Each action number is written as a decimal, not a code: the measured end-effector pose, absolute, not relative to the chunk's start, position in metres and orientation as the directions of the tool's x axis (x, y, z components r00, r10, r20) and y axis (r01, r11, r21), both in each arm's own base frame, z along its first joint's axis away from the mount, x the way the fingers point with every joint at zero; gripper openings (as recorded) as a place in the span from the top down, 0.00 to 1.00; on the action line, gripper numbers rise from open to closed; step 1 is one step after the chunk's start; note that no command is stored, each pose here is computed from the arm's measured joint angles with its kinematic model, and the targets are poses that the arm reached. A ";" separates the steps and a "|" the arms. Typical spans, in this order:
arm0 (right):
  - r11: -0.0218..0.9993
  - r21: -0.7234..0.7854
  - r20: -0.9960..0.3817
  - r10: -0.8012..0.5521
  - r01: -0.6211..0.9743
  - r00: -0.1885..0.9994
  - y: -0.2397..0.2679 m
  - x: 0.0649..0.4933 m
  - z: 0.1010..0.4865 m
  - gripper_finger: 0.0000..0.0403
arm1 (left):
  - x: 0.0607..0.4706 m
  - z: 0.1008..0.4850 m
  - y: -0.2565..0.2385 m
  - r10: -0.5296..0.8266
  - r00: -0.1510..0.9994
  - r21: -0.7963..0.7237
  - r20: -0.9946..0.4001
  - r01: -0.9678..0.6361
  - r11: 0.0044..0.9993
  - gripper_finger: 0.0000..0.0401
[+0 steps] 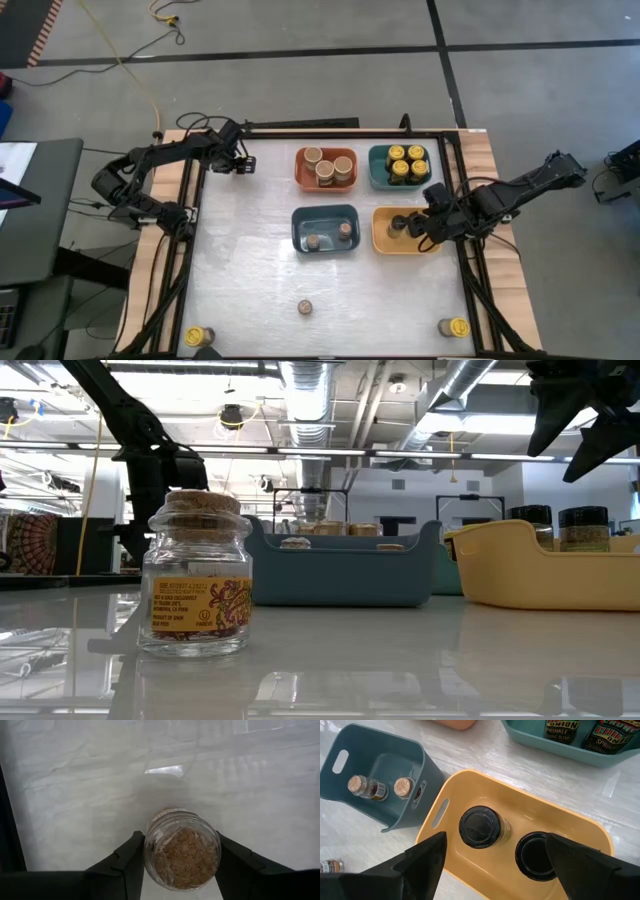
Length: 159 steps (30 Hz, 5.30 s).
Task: Sort spices by type
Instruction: Put the brown spice bottle into the blue bin, then put the yellow spice bottle into the green bin
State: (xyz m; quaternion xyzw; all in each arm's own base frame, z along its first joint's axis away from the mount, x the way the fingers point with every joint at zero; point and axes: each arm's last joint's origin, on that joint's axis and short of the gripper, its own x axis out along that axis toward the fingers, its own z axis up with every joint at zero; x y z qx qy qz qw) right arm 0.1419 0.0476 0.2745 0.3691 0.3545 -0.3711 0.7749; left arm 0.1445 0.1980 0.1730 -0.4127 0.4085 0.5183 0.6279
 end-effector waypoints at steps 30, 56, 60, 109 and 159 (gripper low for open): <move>0.453 0.308 -0.823 -0.313 0.836 0.473 0.048 0.142 0.275 0.09 | 0.254 0.284 0.120 0.401 0.337 -0.149 -0.852 -0.889 0.433 0.54; 0.438 0.403 -0.788 -0.280 0.803 0.549 0.051 0.150 0.278 0.09 | 0.399 0.315 -0.015 0.265 0.511 -0.201 -0.818 -0.685 0.701 0.54; 0.438 0.404 -0.788 -0.280 0.803 0.549 0.051 0.150 0.278 0.09 | 0.408 0.296 -0.023 0.240 0.472 -0.176 -0.848 -0.678 0.714 0.54; 0.438 0.407 -0.786 -0.279 0.801 0.552 0.051 0.150 0.279 0.09 | 0.443 0.209 -0.027 0.187 0.313 -0.138 -0.931 -0.778 0.613 0.47; 0.437 0.408 -0.786 -0.278 0.801 0.552 0.051 0.150 0.279 0.09 | 0.389 0.307 -0.067 0.150 0.456 -0.164 -0.877 -0.577 0.800 0.23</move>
